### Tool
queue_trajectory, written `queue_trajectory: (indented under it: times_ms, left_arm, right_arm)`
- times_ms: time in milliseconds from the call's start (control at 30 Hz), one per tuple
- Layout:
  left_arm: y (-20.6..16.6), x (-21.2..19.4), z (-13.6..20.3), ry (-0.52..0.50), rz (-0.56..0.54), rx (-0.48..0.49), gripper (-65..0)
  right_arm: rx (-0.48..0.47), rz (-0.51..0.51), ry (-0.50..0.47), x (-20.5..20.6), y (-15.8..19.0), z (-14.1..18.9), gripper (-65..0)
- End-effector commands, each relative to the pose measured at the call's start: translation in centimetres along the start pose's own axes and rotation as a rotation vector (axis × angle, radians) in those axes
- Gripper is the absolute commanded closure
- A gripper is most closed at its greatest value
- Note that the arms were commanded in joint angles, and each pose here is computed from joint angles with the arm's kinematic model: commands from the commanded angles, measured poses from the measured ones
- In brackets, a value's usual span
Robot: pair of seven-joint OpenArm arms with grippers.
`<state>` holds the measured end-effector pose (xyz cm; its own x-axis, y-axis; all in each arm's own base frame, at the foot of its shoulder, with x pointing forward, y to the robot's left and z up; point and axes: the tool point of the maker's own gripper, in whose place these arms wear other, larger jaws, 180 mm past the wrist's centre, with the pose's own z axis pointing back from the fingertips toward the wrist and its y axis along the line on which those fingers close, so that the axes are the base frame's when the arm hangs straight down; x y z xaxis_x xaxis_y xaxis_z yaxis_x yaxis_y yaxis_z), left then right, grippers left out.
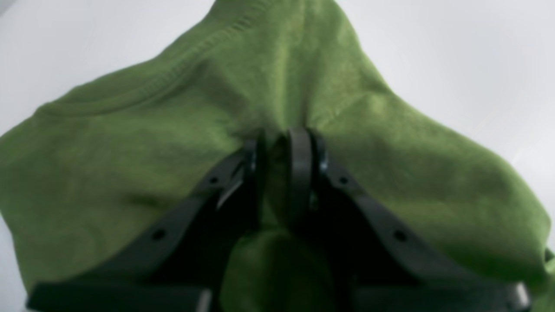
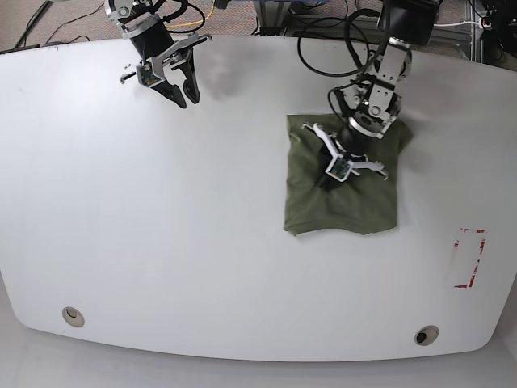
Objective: Layout the t-shirt on the table in an organized manner, then fold the t-shirt properly
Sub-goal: 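Lower the left gripper onto the folded shirt and press it, then slide the folded shirt with the left gripper to the table edge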
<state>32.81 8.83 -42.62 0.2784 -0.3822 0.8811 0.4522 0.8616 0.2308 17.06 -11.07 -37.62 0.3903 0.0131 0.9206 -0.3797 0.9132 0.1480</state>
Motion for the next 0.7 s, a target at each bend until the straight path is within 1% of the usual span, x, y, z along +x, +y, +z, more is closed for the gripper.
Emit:
queue_trajectory:
  times_ms: [0, 200, 367, 500, 667]
  left_arm:
    - [2.6, -7.6, 3.2, 0.272, -0.066, 0.029, -7.8]
    - [5.4, -10.7, 7.0, 0.342, -0.033, -0.020, -7.6]
    - [9.3, -13.0, 10.2, 0.402, 0.008, -0.003, -7.6]
    - [11.6, -14.3, 12.1, 0.450, 0.012, -0.013, -7.6]
    - [15.0, -16.4, 15.0, 0.521, 0.038, 0.014, -7.6]
  right_arm:
    - [0.023, -0.007, -0.042, 1.0, 0.6, 0.0, -14.4]
    - [0.026, -0.010, -0.037, 0.8, 0.8, 0.1, -14.4]
    - [0.027, -0.009, -0.039, 1.0, 0.9, 0.1, -14.3]
    - [0.027, -0.009, -0.039, 1.0, 0.9, 0.1, -14.3]
    - [0.027, -0.009, -0.038, 0.9, 0.9, 0.2, -14.1]
